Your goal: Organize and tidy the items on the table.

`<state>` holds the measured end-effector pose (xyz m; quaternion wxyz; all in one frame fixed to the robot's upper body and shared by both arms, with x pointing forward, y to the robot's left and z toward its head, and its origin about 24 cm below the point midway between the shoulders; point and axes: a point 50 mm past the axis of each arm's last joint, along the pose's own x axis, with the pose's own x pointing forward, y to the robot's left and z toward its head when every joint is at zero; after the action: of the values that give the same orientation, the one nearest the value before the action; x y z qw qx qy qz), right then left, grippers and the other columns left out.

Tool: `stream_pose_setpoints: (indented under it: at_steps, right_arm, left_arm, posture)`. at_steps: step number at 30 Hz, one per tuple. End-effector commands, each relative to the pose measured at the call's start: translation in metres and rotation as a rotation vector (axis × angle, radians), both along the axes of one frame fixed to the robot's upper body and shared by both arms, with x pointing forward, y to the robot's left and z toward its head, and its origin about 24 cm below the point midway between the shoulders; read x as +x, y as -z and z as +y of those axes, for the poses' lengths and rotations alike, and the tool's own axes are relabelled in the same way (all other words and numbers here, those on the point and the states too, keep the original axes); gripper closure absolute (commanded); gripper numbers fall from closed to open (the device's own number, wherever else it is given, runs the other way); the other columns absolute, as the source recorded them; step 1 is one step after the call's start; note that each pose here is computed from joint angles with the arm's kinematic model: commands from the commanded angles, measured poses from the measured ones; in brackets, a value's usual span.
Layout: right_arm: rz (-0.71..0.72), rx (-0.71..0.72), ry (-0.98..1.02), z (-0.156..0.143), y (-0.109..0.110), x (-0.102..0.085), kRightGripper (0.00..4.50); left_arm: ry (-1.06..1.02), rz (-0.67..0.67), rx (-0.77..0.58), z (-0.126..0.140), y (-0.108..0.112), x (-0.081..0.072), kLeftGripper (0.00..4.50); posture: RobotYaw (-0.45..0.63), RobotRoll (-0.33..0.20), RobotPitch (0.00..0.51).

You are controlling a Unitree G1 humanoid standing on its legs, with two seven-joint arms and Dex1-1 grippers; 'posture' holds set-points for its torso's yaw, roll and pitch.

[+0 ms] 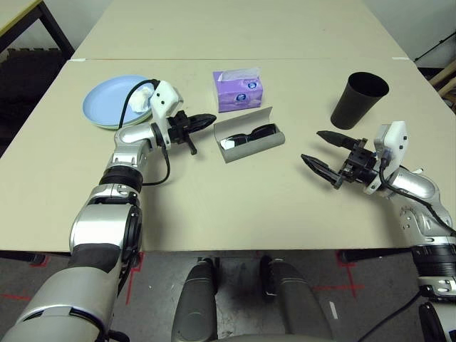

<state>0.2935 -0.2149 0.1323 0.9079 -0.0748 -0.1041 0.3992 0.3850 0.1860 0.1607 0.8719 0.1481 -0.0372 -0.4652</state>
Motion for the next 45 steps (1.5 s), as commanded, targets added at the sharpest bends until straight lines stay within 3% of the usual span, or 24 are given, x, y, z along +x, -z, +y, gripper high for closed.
stream_pose_setpoints:
  at_steps: [1, 33, 45]
  right_arm:
    - [-0.004, 0.042, 0.037, -0.006, 0.004, -0.006, 0.0]
    - [-0.06, 0.058, 0.02, 0.006, -0.017, -0.007, 0.0]
    - [-0.062, 0.056, 0.021, 0.007, -0.018, -0.006, 0.0]
  left_arm:
    - [0.015, 0.005, 0.016, -0.004, -0.003, 0.001, 4.48]
    - [0.099, 0.09, 0.099, -0.012, 0.015, -0.004, 4.48]
    - [0.224, 0.116, 0.041, -0.019, 0.017, -0.014, 4.48]
  posture:
    - [0.03, 0.0, 0.202]
    - [0.01, 0.0, 0.205]
    - [0.02, 0.0, 0.203]
